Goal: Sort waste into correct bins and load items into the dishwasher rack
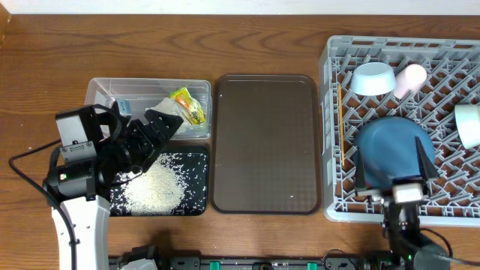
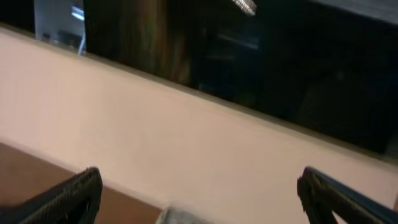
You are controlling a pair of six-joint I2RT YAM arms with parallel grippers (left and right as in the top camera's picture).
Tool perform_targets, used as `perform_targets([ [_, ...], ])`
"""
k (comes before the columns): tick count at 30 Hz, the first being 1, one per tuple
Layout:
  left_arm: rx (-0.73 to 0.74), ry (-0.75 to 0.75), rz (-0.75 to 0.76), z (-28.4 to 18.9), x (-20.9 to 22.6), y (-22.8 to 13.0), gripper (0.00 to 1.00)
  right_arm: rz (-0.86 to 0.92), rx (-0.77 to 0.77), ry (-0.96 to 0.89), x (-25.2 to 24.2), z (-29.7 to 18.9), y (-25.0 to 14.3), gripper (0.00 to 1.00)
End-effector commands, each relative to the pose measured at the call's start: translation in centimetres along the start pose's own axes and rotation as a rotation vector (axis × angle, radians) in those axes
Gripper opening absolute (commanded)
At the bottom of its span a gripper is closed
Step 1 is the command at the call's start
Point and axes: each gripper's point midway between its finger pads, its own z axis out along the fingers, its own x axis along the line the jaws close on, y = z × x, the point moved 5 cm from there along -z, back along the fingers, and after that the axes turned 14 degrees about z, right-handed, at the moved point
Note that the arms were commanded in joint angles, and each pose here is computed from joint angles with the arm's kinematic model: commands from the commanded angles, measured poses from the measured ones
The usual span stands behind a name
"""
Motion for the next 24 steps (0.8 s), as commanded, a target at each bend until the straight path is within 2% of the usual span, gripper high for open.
perform_targets([
  [1,-0.007,-0.006,0.014,-0.2,-0.2,0.2,0.94,0.012,-0.007,0.022,0.5,-0.3,-1.3,0.99],
  [4,-0.007,-0.006,0.014,-0.2,-0.2,0.2,0.94,0.024,0.036,0.023,0.6,-0.3,-2.1,0.99],
  [7,-0.007,-0.006,0.014,-0.2,-0.2,0.2,0.94,0.056,0.152,0.000,0.6,-0.5,-4.4,0.99],
  [13,-0.007,-0.006,0.014,-0.2,-0.2,0.2,0.94,0.086,0.511,-0.110,0.6,-2.9,-11.0,0.99],
  [21,-0.007,-0.006,0.014,-0.2,-0.2,0.2,0.94,0.079,0.517,-0.119,0.7,-3.0,-11.1,0.99],
  [24,-0.007,-0.006,0.014,-0.2,-0.2,0.2,0.94,0.146,0.501,-0.222,-0.3,-3.1,-11.0,0.99],
])
